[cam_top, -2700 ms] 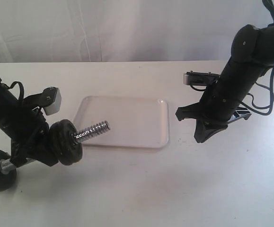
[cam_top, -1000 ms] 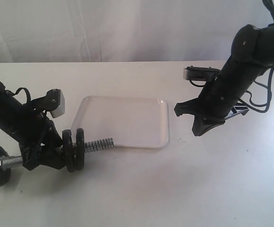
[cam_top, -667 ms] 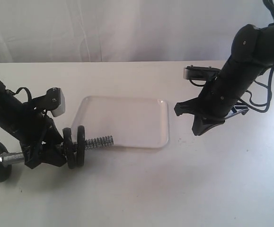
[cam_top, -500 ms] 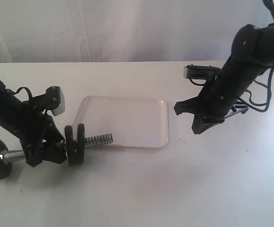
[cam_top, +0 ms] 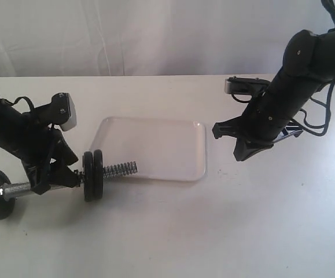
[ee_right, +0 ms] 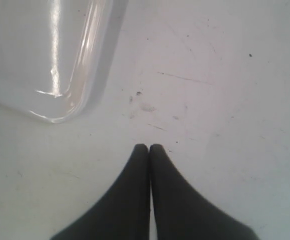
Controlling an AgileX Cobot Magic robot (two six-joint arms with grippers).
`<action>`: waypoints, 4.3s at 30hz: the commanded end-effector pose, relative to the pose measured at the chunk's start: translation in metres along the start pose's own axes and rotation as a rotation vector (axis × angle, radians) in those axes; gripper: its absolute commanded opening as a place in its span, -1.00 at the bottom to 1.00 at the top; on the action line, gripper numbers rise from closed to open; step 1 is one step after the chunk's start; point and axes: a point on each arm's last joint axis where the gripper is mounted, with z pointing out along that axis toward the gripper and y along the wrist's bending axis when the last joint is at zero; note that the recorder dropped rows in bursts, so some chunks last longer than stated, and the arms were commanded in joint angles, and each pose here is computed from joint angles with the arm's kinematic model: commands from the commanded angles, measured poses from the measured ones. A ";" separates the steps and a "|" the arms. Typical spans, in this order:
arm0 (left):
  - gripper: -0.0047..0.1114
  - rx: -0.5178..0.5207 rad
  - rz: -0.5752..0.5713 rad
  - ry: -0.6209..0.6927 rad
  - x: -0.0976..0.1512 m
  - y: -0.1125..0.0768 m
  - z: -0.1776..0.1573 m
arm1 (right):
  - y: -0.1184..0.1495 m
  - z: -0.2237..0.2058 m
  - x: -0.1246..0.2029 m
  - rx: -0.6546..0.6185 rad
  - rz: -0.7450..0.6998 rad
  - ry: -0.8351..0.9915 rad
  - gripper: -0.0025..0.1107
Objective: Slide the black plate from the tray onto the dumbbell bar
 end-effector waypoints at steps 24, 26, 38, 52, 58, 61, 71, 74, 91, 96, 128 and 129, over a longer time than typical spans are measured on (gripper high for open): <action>-0.92 -0.292 -0.494 -0.095 -0.007 0.021 -0.052 | -0.009 -0.005 -0.004 0.073 -0.048 -0.045 -0.96; -0.92 -0.283 -0.565 -0.074 -0.002 0.025 -0.059 | -0.013 -0.006 -0.003 0.074 -0.036 -0.042 -0.96; -0.92 -0.363 -1.033 0.091 0.046 0.045 -0.104 | -0.065 -0.019 0.004 0.100 0.118 -0.018 -0.96; -0.92 -0.461 -1.247 0.198 0.089 0.048 -0.127 | -0.080 -0.023 0.008 0.146 0.117 0.003 -0.96; -0.92 -0.459 -1.253 0.201 0.089 0.047 -0.127 | -0.080 -0.024 0.008 0.147 0.116 -0.002 -0.96; -0.92 -0.453 -1.252 0.232 0.090 0.044 -0.130 | -0.077 -0.033 0.010 0.146 0.112 -0.001 -0.96; -0.92 -0.511 -1.177 0.242 0.075 0.014 -0.164 | -0.057 -0.092 0.028 0.168 0.078 -0.114 -0.96; -0.92 -0.545 -1.165 0.201 0.072 0.000 -0.170 | -0.051 -0.109 0.040 0.183 0.064 -0.147 -0.96; -0.92 -0.725 -0.896 -0.008 0.033 -0.094 -0.209 | -0.007 -0.202 0.136 0.252 -0.015 -0.456 -0.96; -0.92 -0.859 -0.824 -0.179 0.032 -0.145 -0.231 | 0.017 -0.243 0.202 0.282 -0.059 -0.683 -0.96; -0.92 -1.050 -0.676 -0.590 0.068 -0.285 -0.220 | 0.043 -0.230 0.357 0.357 -0.153 -1.202 -0.96; -0.92 -1.054 -0.675 -0.595 0.069 -0.282 -0.217 | 0.042 -0.229 0.356 0.354 -0.150 -1.211 -0.96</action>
